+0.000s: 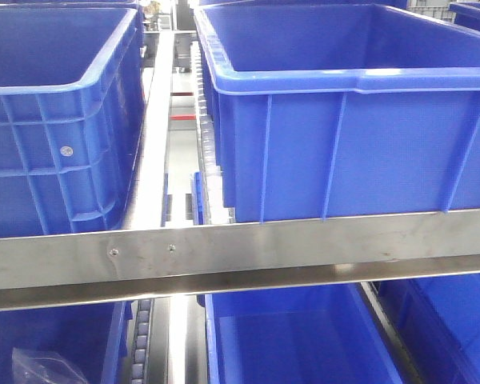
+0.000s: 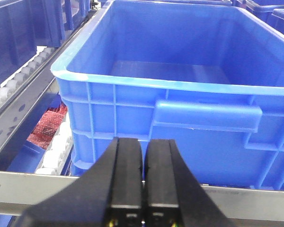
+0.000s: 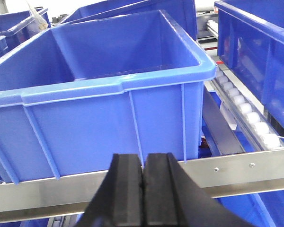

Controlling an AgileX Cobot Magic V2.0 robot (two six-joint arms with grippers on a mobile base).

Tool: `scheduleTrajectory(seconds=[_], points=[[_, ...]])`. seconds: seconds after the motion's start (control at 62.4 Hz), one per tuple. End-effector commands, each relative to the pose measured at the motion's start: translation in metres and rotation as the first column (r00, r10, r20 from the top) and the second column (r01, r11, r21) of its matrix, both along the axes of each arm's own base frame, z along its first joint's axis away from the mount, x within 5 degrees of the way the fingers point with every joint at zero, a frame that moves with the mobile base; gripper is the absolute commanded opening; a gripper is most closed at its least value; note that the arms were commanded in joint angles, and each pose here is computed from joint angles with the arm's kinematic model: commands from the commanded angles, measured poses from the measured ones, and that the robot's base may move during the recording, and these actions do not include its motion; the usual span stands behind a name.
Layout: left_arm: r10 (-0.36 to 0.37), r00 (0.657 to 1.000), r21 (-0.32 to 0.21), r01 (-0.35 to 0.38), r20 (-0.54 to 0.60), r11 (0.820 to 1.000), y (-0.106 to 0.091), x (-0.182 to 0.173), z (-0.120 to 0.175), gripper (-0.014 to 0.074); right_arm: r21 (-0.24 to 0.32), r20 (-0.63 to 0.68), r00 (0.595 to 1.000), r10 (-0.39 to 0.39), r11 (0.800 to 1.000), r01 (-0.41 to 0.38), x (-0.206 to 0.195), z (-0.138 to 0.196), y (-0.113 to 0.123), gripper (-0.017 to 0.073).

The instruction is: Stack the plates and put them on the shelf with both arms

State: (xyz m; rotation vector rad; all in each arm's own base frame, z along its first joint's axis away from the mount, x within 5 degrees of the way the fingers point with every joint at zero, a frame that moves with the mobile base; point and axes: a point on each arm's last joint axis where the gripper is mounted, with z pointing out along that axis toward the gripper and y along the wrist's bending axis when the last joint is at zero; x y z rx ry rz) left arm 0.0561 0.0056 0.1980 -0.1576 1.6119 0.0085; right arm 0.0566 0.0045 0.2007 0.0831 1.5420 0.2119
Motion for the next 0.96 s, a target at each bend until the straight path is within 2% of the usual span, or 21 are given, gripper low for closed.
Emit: scheduleTrajectory(seconds=[0.0,0.946], points=[[-0.003,0.995,-0.003,0.004,0.095,1.000,-0.0001,-0.0006,0.0025,0.0101,-0.005,0.126,0.992,-0.003,1.000,0.004,-0.0032,0.0145,-0.0003,0.0048],[-0.004,0.996,-0.002,0.004,0.084,1.000,-0.0002,-0.0005,0.0015,0.0101,-0.005,0.126,0.992,-0.003,1.000,0.004,-0.0032,0.0145,-0.0003,0.0048]])
